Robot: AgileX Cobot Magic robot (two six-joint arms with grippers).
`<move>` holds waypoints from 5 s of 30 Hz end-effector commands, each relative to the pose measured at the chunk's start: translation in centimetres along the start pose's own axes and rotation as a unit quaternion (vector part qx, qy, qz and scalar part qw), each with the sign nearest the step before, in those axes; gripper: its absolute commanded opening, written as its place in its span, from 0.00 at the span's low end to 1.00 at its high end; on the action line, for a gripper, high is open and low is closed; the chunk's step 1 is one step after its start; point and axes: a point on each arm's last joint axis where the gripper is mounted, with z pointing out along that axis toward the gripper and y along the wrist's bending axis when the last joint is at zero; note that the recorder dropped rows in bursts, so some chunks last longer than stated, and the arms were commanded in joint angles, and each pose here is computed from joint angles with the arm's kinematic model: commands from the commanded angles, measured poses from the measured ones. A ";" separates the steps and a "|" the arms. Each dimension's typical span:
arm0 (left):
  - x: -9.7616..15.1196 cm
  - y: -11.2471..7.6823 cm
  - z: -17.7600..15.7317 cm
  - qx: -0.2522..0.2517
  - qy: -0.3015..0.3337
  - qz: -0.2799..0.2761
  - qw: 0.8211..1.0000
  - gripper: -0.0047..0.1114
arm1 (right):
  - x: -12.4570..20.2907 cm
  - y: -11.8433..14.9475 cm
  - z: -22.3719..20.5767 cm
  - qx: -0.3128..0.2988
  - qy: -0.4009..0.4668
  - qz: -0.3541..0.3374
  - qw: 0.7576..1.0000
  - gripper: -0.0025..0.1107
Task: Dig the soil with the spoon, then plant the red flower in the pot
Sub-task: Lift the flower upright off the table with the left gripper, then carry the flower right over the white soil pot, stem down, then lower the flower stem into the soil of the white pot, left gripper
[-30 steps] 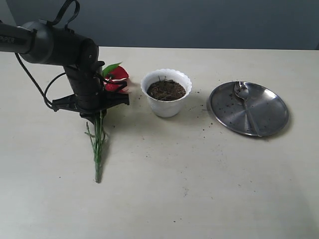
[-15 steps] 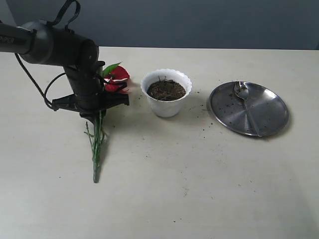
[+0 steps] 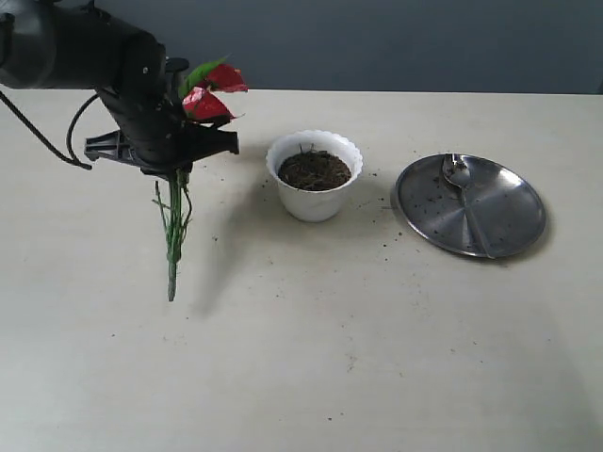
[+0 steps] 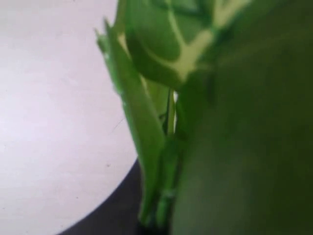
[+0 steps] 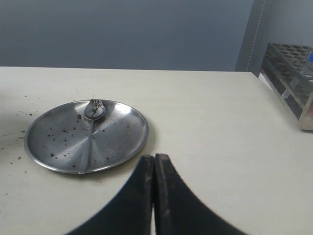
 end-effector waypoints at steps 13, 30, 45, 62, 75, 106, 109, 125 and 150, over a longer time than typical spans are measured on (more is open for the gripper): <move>-3.0 -1.7 -8.8 0.149 -0.187 0.033 0.970 0.05 | -0.1 0.0 0.0 0.002 -0.006 -0.002 1.000 0.02; -2.0 -1.1 -9.6 0.190 -0.329 0.056 0.923 0.05 | -0.1 0.0 0.0 0.002 -0.006 -0.002 1.000 0.02; 0.7 -2.2 -13.2 0.391 -0.466 0.154 0.778 0.05 | -0.1 0.0 0.0 0.002 -0.006 -0.002 1.000 0.02; -2.3 -0.3 -11.6 0.498 -0.447 0.265 0.694 0.04 | -0.1 0.0 0.0 0.002 -0.006 -0.002 1.000 0.02; -3.5 -1.3 -10.9 0.449 -0.500 0.393 0.627 0.04 | -0.1 0.0 0.0 0.002 -0.006 -0.002 1.000 0.02; -2.4 -1.5 -11.1 0.522 -0.445 0.376 0.624 0.04 | -0.1 0.0 0.0 0.002 -0.006 -0.002 1.000 0.02; -2.3 -1.5 -10.8 0.522 -0.446 0.372 0.624 0.04 | -0.1 0.0 0.0 0.002 -0.006 -0.002 1.000 0.02; -2.4 -1.6 -6.6 0.535 -0.416 0.337 0.654 0.04 | -0.1 0.0 0.0 0.002 -0.006 -0.002 1.000 0.02; -4.7 -2.4 -6.6 0.534 -0.430 0.352 0.637 0.04 | -0.1 0.0 0.0 0.002 -0.006 -0.002 1.000 0.02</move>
